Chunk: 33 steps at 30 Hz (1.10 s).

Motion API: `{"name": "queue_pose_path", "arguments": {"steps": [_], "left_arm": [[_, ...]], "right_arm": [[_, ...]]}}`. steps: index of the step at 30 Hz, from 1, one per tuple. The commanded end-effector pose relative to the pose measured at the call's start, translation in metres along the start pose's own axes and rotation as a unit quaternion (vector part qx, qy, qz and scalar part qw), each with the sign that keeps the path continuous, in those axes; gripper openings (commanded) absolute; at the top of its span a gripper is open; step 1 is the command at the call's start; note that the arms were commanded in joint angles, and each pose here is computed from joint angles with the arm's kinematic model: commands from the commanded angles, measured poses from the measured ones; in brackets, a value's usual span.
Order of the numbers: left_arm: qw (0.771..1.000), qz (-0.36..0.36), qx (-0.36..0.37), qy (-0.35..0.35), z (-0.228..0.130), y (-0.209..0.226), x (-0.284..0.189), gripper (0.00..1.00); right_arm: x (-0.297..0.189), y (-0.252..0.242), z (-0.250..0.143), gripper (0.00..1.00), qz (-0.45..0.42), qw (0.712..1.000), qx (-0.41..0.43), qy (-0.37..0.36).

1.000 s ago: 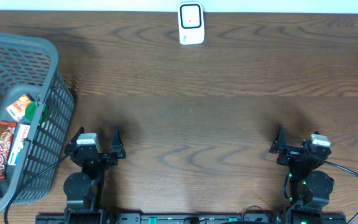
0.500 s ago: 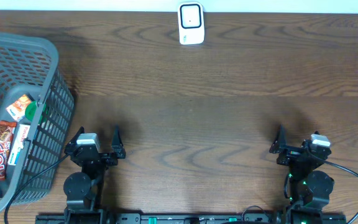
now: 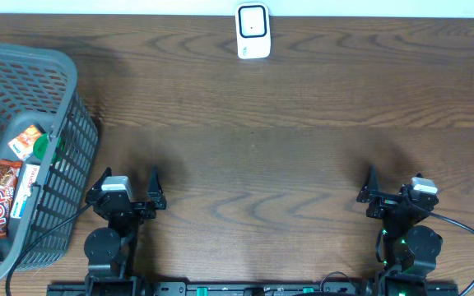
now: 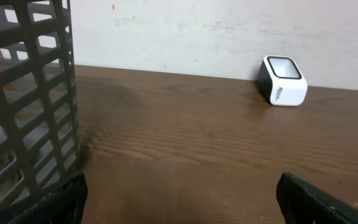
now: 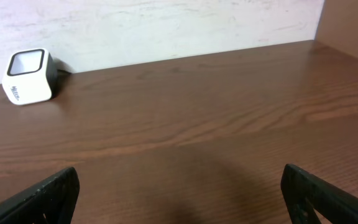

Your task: Scan the item barcode

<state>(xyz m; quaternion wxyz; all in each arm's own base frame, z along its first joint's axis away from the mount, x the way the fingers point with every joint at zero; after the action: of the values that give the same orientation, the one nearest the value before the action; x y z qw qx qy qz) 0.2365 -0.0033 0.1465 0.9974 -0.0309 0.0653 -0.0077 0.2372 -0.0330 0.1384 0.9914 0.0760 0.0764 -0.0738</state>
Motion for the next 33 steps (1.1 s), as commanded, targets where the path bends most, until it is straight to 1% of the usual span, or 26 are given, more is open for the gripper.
{"name": "queue_pose_path", "arguments": {"steps": [1,2,3,4,5,6,8,11,14,16,19,20,21,22,23,24,25,28,31,33], "left_arm": [[1.000,-0.009,-0.002,0.027,-0.014,-0.002,0.000,0.97],[0.999,-0.018,-0.008,0.028,-0.015,-0.005,0.000,0.97],[0.998,-0.048,-0.018,0.025,-0.013,-0.015,0.000,0.97],[0.995,-0.096,-0.005,0.022,-0.011,-0.031,-0.002,0.97],[0.991,-0.128,0.002,0.023,-0.011,-0.041,-0.005,0.97],[0.984,-0.178,0.003,0.029,-0.012,-0.057,-0.010,0.97],[0.976,-0.216,0.001,0.035,-0.011,-0.068,-0.015,0.97],[0.971,-0.238,0.001,0.034,0.003,-0.076,-0.018,0.97],[0.969,-0.244,0.004,0.024,0.036,-0.079,-0.020,0.97],[0.969,-0.245,0.006,0.016,0.067,-0.081,-0.018,0.98],[0.969,-0.246,0.002,0.010,0.129,-0.085,-0.009,0.98],[0.969,-0.246,-0.008,0.020,0.157,-0.087,-0.004,0.97],[0.969,-0.247,-0.010,0.025,0.166,-0.088,-0.003,0.97],[0.963,-0.266,-0.015,0.041,0.186,-0.095,-0.001,0.97],[0.958,-0.282,-0.017,0.048,0.194,-0.100,-0.001,0.97],[0.944,-0.321,-0.025,0.069,0.204,-0.112,-0.001,0.97],[0.929,-0.355,-0.037,0.095,0.204,-0.121,-0.004,0.97],[0.909,-0.383,-0.065,0.153,0.186,-0.128,0.005,0.97],[0.908,-0.378,-0.073,0.162,0.184,-0.126,0.017,0.97],[0.915,-0.360,-0.097,0.152,0.202,-0.116,0.023,0.98]], "right_arm": [[0.000,0.001,-0.002,0.99,0.003,1.000,0.006,0.003],[0.000,0.001,-0.002,0.99,0.003,1.000,0.006,0.003],[0.000,0.001,-0.002,0.99,0.003,1.000,0.006,0.003],[0.000,0.001,-0.002,0.99,0.003,1.000,0.006,0.003],[0.000,0.001,-0.002,0.99,0.003,1.000,0.006,0.003],[0.000,0.001,-0.002,0.99,0.003,1.000,0.006,0.003],[0.000,0.001,-0.002,0.99,0.003,1.000,0.006,0.003],[0.000,0.001,-0.002,0.99,0.003,1.000,0.006,0.003],[0.000,0.001,-0.002,0.99,0.003,1.000,0.006,0.003],[0.000,0.001,-0.002,0.99,0.003,1.000,0.006,0.003],[0.000,0.001,-0.002,0.99,0.003,1.000,0.006,0.003],[0.000,0.001,-0.002,0.99,0.003,1.000,0.006,0.003],[0.000,0.001,-0.002,0.99,0.003,1.000,0.006,0.003],[0.000,0.001,-0.002,0.99,0.003,1.000,0.006,0.003],[0.000,0.001,-0.002,0.99,0.003,1.000,0.006,0.003],[0.000,0.001,-0.002,0.99,0.003,1.000,0.006,0.003],[0.000,0.001,-0.002,0.99,0.003,1.000,0.006,0.003],[0.000,0.001,-0.002,0.99,0.003,1.000,0.006,0.003],[0.000,0.001,-0.002,0.99,0.003,1.000,0.006,0.003],[0.000,0.001,-0.002,0.99,0.003,1.000,0.006,0.003]]}}
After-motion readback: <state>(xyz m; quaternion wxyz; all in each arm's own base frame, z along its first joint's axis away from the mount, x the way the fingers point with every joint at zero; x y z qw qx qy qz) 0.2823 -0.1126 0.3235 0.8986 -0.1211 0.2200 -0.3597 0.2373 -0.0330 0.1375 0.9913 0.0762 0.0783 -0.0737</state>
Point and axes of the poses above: each gripper's point midway between its finger pads, its own x axis out along the fingers, its own y axis along the line the jaws close on, z = x × y, the point moved 1 cm from there along -x, back along the fingers, and after that the axes turned 2 degrees about x, right-handed, at the moved point
